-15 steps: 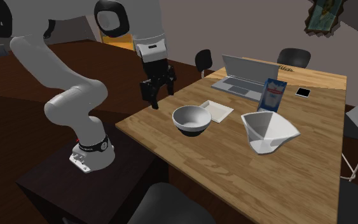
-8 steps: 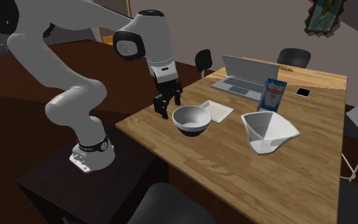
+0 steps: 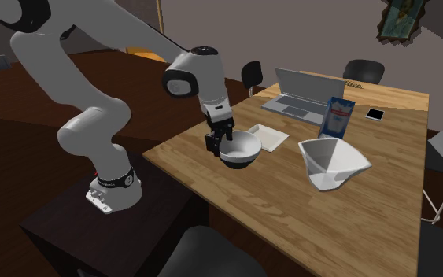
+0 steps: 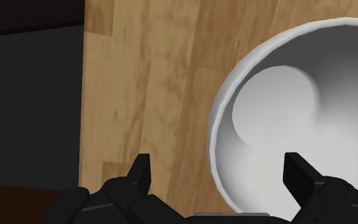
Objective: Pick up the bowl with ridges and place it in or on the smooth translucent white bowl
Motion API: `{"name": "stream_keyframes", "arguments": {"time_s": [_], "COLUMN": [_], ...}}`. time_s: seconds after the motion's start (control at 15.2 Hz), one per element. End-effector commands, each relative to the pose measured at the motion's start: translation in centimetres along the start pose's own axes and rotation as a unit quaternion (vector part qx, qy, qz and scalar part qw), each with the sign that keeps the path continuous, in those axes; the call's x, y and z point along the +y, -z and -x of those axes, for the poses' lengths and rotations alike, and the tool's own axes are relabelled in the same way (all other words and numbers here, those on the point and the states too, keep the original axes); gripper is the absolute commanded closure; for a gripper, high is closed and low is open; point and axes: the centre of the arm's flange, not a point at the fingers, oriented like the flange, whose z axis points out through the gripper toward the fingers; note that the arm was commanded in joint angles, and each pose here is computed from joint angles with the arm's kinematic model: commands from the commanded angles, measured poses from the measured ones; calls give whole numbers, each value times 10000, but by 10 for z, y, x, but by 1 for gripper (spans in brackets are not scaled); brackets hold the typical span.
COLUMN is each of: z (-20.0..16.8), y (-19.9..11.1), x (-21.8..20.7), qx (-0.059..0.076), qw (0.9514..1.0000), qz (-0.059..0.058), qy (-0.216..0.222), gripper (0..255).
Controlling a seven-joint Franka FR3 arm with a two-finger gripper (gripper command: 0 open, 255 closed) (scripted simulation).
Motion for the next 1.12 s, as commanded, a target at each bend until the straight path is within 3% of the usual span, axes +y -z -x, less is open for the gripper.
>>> {"name": "stream_keyframes", "arguments": {"time_s": [0.0, 0.4, 0.92, 0.99, 1.06], "z": [0, 0, 0, 0, 0], "y": [-13, -42, -42, -42, -42], "x": [-2, -2, -2, -2, -2], "qx": [9, 9, 8, 8, 8], "qw": [10000, 10000, 10000, 10000, 10000], "qz": [-14, -14, -14, -14, -14], "qy": [5, 5, 5, 5, 5], "gripper": [0, 0, 0, 255, 255]}}
